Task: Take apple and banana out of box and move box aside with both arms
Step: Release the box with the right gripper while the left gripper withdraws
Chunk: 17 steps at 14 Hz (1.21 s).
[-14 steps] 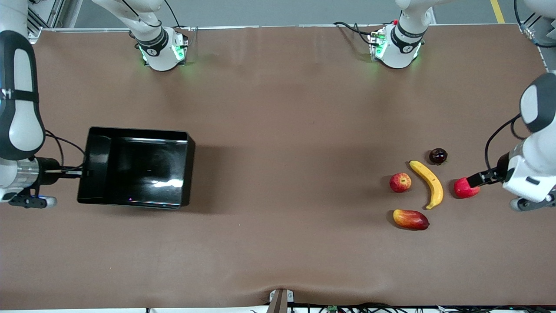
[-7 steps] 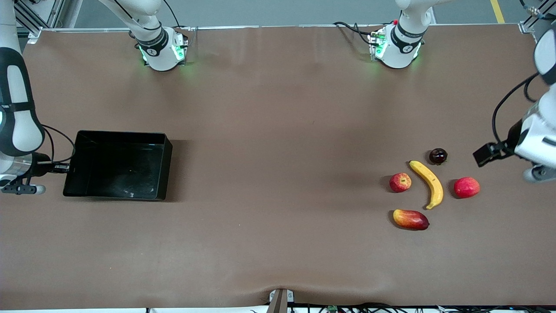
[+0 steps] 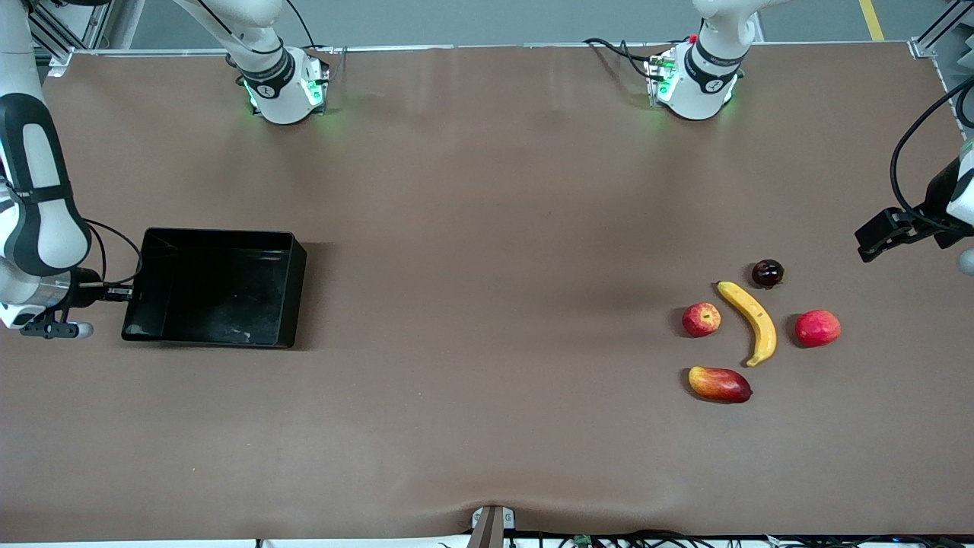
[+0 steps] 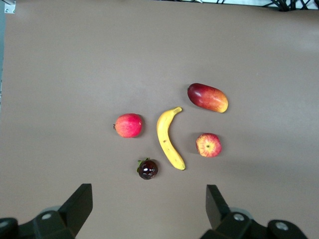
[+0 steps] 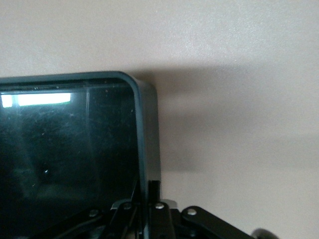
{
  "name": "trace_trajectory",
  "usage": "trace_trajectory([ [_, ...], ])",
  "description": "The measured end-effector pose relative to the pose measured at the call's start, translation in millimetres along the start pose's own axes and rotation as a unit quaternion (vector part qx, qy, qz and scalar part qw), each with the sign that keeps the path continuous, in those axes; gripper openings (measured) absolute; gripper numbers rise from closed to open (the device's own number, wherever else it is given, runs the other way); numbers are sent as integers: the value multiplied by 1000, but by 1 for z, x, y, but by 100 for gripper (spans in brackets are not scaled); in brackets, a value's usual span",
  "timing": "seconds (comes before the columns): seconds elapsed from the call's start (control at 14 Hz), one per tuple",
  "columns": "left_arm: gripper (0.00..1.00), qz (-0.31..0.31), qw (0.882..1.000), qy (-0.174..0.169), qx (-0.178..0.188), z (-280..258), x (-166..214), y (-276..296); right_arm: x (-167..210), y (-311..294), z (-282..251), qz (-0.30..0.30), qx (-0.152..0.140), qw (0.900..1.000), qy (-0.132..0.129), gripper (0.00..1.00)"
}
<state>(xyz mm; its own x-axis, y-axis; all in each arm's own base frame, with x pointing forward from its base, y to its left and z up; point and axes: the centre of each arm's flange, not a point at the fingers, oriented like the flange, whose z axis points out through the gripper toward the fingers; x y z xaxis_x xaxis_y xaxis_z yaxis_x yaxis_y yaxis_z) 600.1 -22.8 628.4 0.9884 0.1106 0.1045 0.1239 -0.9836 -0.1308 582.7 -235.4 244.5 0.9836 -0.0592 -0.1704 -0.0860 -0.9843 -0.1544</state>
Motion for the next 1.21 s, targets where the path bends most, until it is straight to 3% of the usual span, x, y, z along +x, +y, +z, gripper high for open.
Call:
trace_trajectory([
  [0.29, 100, 11, 1000, -9, -6, -6, -7, 1, 3, -6, -12, -6, 10, 1000, -15, 53],
  [0.64, 100, 18, 999, -18, -26, -16, -28, 7, 43, -57, -131, -62, -5, 997, 39, 100],
  [0.79, 100, 22, 999, -24, -31, -16, -39, 13, 54, -96, -182, -96, -30, 993, 64, 100],
  [0.93, 100, 20, 998, -31, -51, -17, -50, 16, 58, -140, -215, -114, -56, 989, 71, 100],
  [1.21, 100, 19, 997, -34, -63, -23, -69, 16, 36, -217, -249, -24, -55, 997, 44, 100],
])
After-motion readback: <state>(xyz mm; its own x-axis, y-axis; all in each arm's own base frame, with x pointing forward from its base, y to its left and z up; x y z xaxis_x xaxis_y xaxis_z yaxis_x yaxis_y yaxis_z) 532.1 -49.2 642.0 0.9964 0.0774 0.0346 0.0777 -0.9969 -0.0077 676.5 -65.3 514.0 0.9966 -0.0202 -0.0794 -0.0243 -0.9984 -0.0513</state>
